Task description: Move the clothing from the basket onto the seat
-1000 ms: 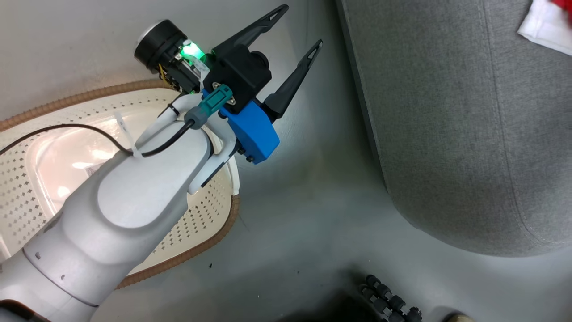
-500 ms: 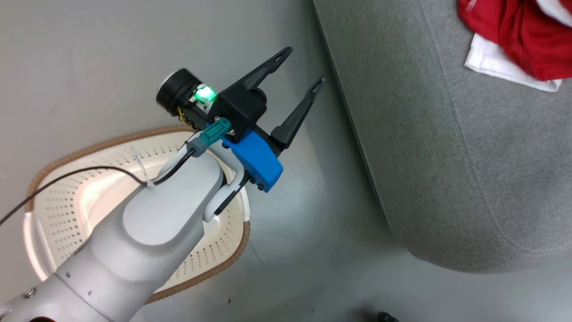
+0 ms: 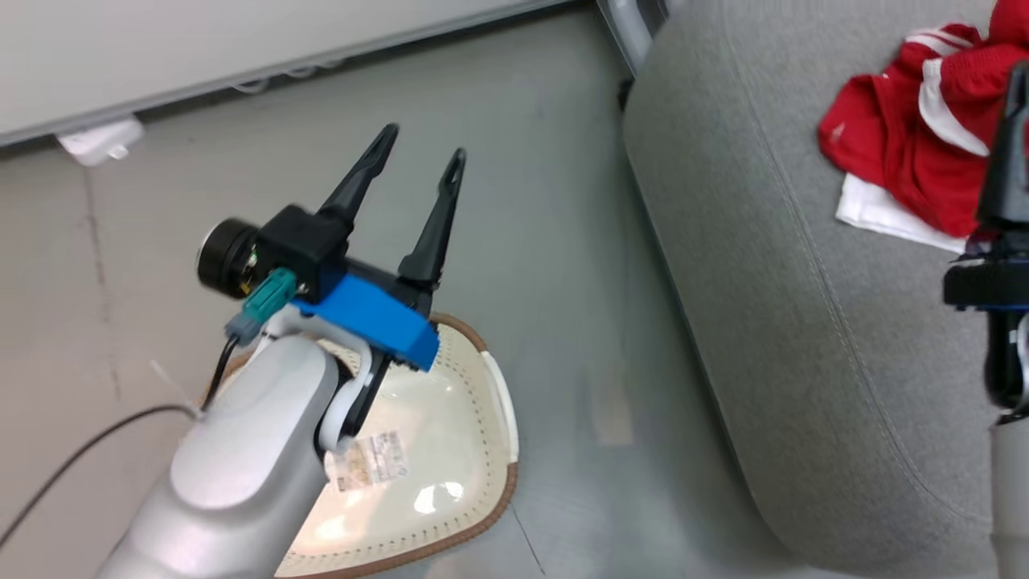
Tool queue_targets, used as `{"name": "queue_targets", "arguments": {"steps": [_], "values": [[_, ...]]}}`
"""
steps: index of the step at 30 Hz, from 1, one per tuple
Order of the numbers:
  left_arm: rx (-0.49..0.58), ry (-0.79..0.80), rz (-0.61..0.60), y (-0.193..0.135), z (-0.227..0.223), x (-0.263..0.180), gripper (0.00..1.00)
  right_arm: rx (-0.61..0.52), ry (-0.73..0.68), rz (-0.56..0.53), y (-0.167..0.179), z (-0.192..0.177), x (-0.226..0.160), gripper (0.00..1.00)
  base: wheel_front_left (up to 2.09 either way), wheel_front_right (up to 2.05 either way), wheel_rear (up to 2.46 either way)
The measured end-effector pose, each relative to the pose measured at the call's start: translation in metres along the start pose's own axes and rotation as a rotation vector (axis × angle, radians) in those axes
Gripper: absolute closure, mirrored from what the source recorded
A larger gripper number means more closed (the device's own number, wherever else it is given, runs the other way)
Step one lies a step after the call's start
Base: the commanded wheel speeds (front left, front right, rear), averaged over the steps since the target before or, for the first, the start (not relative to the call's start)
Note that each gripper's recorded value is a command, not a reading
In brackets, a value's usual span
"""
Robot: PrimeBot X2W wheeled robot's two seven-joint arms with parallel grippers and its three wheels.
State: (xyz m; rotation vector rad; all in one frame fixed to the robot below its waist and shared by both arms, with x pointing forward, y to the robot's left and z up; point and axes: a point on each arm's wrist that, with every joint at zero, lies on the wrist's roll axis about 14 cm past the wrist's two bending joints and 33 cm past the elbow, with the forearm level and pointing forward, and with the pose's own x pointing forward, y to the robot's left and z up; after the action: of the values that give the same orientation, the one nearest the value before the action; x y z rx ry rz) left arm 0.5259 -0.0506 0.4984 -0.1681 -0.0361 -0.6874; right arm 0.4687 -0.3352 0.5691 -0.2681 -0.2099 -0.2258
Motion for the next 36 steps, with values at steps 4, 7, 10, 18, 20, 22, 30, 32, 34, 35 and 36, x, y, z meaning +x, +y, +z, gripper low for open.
{"name": "queue_targets", "arguments": {"steps": [4, 7, 10, 18, 20, 22, 30, 32, 34, 35, 36], "values": [[0.023, -0.048, 0.128, 0.027, 0.025, -0.032, 0.00, 0.075, -0.041, 0.092, 0.041, 0.016, -0.001, 0.00, 0.00, 0.00, 0.00], [0.032, -0.079, 0.228, 0.045, 0.041, -0.061, 0.00, 0.128, -0.051, 0.162, 0.072, 0.024, -0.009, 0.00, 0.00, 0.00, 0.00], [0.041, -0.103, 0.324, 0.061, 0.052, -0.092, 0.00, 0.172, -0.060, 0.215, 0.096, 0.032, -0.017, 0.00, 0.00, 0.00, 0.00], [0.069, -0.144, 0.507, 0.084, 0.070, -0.167, 0.00, 0.270, -0.012, 0.320, 0.144, 0.031, -0.050, 0.00, 0.00, 0.00, 0.00], [0.064, -0.140, 0.535, 0.084, 0.068, -0.183, 0.00, 0.289, 0.008, 0.335, 0.151, 0.028, -0.060, 0.00, 0.00, 0.00, 0.00], [0.065, -0.138, 0.561, 0.084, 0.067, -0.197, 0.00, 0.302, 0.027, 0.347, 0.157, 0.025, -0.070, 0.00, 0.00, 0.00, 0.00], [0.063, -0.139, 0.611, 0.075, 0.065, -0.235, 0.00, 0.341, 0.083, 0.375, 0.169, 0.018, -0.109, 0.00, 0.00, 0.00, 0.00], [0.065, -0.143, 0.614, 0.073, 0.066, -0.239, 0.00, 0.344, 0.085, 0.375, 0.169, 0.018, -0.114, 0.00, 0.00, 0.00, 0.00], [0.070, -0.143, 0.617, 0.071, 0.066, -0.242, 0.00, 0.348, 0.088, 0.373, 0.168, 0.018, -0.117, 0.00, 0.00, 0.00, 0.00], [0.071, -0.143, 0.620, 0.071, 0.066, -0.243, 0.00, 0.349, 0.090, 0.371, 0.168, 0.018, -0.118, 0.00, 0.00, 0.00, 0.00], [0.071, -0.143, 0.621, 0.071, 0.065, -0.244, 0.00, 0.350, 0.092, 0.369, 0.167, 0.017, -0.119, 0.00, 0.00, 0.00, 0.00]]}}
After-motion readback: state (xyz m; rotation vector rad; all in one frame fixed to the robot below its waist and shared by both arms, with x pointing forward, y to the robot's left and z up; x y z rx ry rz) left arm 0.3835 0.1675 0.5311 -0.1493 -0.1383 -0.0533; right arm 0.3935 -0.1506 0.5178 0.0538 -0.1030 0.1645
